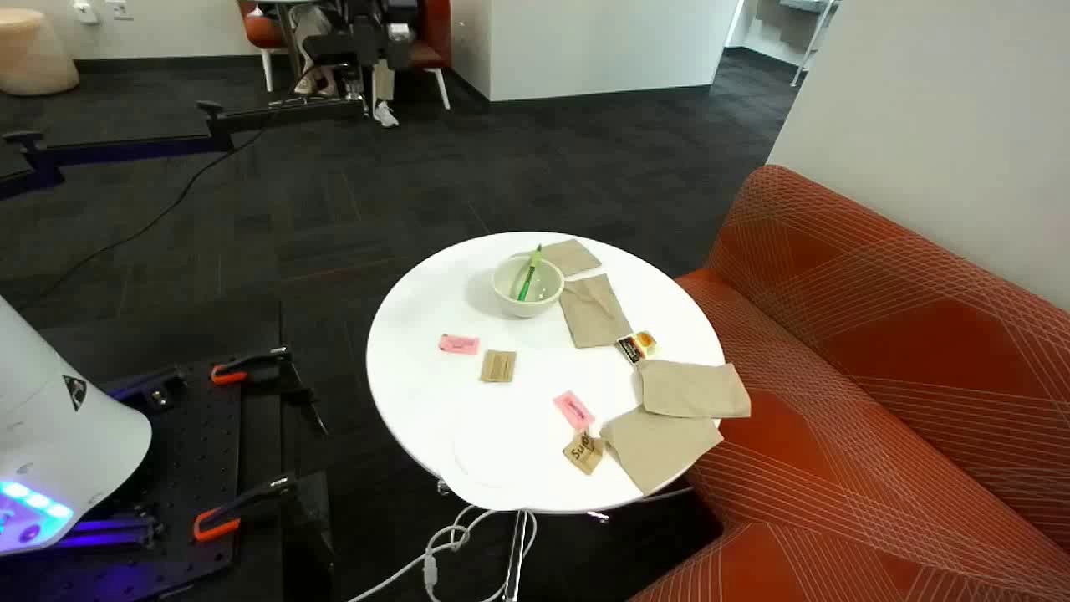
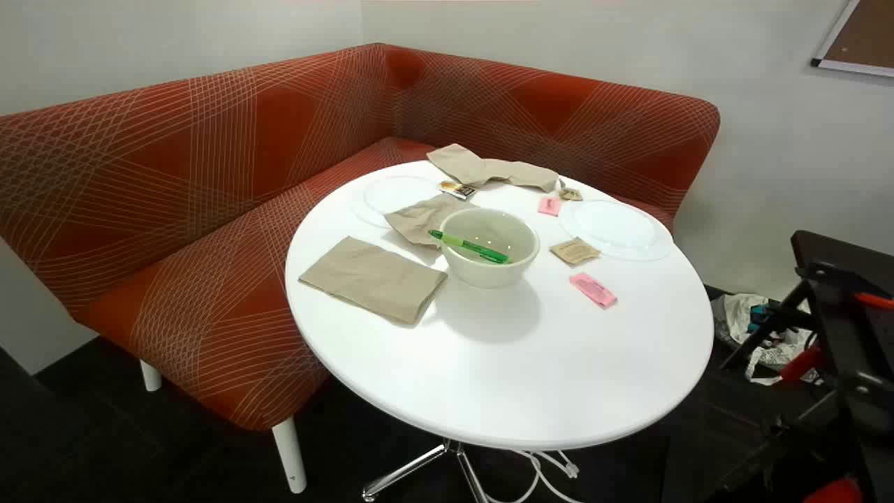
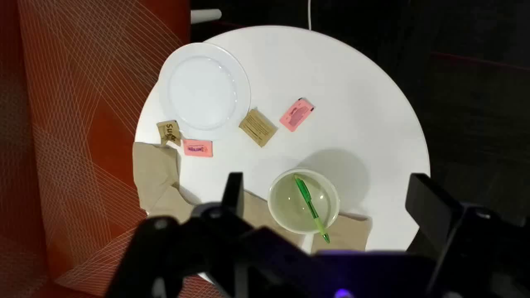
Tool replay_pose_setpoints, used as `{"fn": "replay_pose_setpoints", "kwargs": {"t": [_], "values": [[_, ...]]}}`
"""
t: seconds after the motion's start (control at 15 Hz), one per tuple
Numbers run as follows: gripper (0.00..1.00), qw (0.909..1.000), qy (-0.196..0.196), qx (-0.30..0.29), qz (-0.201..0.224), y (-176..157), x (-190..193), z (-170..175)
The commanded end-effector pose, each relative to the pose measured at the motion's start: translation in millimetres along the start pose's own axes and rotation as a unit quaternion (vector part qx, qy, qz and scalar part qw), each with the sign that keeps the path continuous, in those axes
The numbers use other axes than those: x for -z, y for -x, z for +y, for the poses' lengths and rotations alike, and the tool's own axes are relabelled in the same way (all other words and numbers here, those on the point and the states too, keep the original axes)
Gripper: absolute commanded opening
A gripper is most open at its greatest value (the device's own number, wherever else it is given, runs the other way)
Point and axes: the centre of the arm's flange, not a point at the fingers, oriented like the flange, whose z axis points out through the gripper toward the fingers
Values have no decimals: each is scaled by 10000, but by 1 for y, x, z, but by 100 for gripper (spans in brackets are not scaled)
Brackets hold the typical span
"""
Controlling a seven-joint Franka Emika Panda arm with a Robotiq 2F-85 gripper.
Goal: Take the green pen out of the white bowl
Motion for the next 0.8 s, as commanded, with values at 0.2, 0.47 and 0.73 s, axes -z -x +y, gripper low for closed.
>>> {"fn": "replay_pose_setpoints", "kwargs": {"t": [0.2,0.47,0.73], "values": [[100,10000,0,0,0,0,0,0],[100,9998,-64,120,130,-7,-7,1],[100,9975,-251,294,590,-24,-31,5]]}}
